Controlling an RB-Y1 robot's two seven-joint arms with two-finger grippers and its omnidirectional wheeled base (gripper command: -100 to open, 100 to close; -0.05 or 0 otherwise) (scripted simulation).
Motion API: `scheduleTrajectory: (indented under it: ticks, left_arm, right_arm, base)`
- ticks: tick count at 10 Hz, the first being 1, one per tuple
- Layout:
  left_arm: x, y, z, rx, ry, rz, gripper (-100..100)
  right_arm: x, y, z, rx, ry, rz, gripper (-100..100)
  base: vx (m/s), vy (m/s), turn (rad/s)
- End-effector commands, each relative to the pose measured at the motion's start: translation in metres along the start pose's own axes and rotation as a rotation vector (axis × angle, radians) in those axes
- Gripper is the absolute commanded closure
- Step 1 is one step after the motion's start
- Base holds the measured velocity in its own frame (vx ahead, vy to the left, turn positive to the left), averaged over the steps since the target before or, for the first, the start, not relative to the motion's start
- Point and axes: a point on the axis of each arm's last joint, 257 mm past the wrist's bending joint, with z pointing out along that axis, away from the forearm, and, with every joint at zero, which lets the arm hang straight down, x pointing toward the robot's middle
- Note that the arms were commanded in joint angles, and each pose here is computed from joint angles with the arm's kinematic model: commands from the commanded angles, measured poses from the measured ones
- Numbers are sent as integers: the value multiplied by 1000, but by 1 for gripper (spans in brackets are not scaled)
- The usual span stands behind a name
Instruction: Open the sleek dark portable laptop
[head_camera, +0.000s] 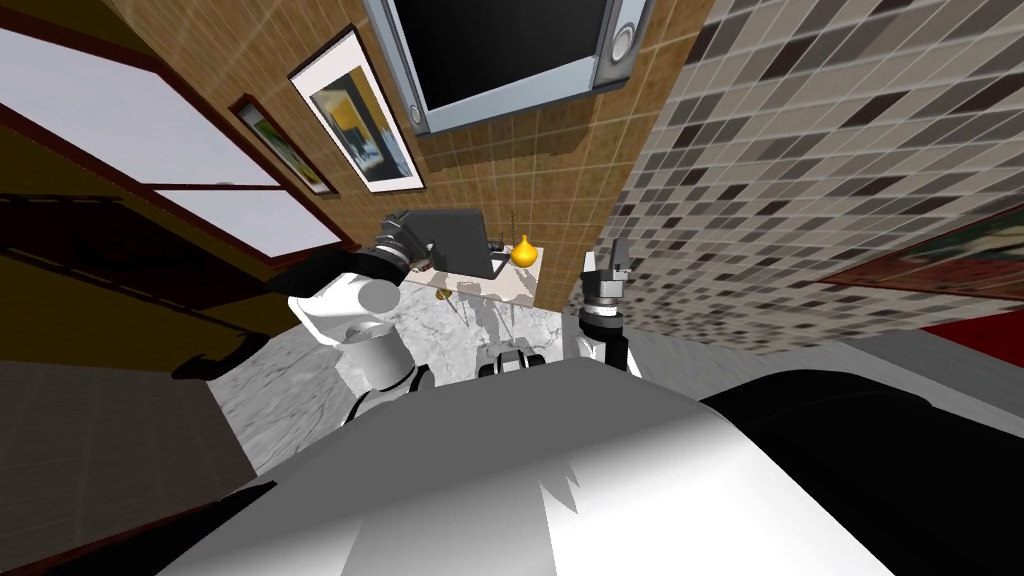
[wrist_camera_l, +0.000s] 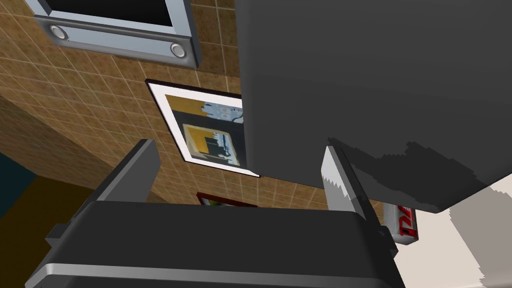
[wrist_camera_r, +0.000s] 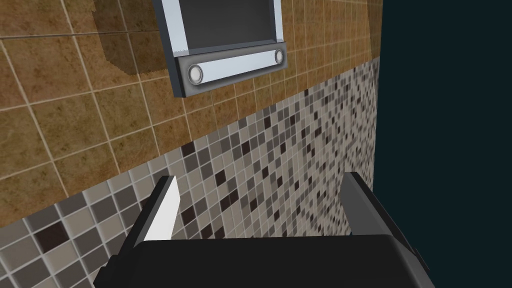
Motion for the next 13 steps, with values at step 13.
scheduleTrajectory:
  ticks: [13]
  left_arm:
    - [30, -11, 14, -191, 88, 0, -100]
  right_arm:
    - [0, 0, 0, 0, 0, 0, 0]
  base:
    - [17, -63, 34]
